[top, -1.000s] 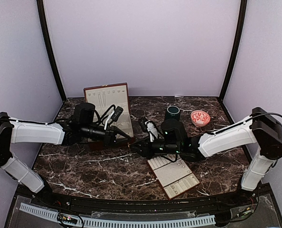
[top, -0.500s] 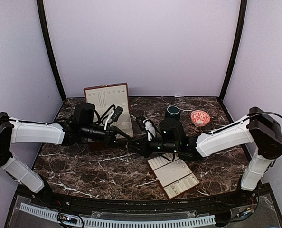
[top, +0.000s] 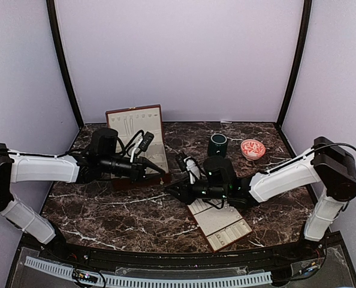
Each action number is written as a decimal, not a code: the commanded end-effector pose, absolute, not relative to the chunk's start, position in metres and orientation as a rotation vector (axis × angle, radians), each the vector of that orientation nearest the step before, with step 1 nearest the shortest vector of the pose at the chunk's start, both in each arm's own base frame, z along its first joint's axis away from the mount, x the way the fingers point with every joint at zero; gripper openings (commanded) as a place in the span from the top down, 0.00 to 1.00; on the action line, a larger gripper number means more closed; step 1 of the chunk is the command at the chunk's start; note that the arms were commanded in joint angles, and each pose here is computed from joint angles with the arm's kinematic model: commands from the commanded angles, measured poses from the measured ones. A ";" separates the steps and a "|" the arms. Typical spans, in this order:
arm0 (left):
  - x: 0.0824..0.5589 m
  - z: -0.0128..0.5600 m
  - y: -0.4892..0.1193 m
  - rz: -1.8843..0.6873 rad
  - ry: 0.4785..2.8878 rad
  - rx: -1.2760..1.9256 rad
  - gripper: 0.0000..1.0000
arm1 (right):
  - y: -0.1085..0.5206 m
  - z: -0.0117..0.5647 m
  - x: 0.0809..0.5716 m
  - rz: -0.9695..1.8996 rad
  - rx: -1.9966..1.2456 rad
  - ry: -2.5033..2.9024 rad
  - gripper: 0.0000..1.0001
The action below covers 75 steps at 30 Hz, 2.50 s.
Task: Organize the mixed jewelry
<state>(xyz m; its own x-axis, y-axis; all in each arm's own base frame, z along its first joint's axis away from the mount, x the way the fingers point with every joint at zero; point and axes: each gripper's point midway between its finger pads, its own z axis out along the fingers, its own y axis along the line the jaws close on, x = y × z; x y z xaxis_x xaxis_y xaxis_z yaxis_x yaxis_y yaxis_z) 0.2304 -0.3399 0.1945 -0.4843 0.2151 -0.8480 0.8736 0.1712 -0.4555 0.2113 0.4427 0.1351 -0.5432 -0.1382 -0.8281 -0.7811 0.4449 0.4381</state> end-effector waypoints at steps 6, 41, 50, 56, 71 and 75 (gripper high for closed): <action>0.227 0.207 -0.340 -1.339 1.777 1.047 1.00 | 0.453 0.152 0.211 1.131 -0.765 1.885 0.77; 0.226 0.208 -0.340 -1.345 1.773 1.052 1.00 | 0.465 0.179 0.215 1.141 -0.760 1.788 0.82; 0.226 0.209 -0.340 -1.347 1.772 1.051 1.00 | 0.468 0.178 0.219 1.132 -0.750 1.780 0.85; 0.225 0.210 -0.340 -1.351 1.769 1.053 1.00 | 0.472 0.178 0.219 1.144 -0.752 1.772 0.87; 0.226 0.212 -0.339 -1.340 1.764 1.047 1.00 | 0.479 0.178 0.219 1.199 -0.726 1.762 0.87; 0.229 0.214 -0.337 -1.307 1.763 1.042 1.00 | 0.466 0.181 0.218 1.199 -0.695 1.768 0.82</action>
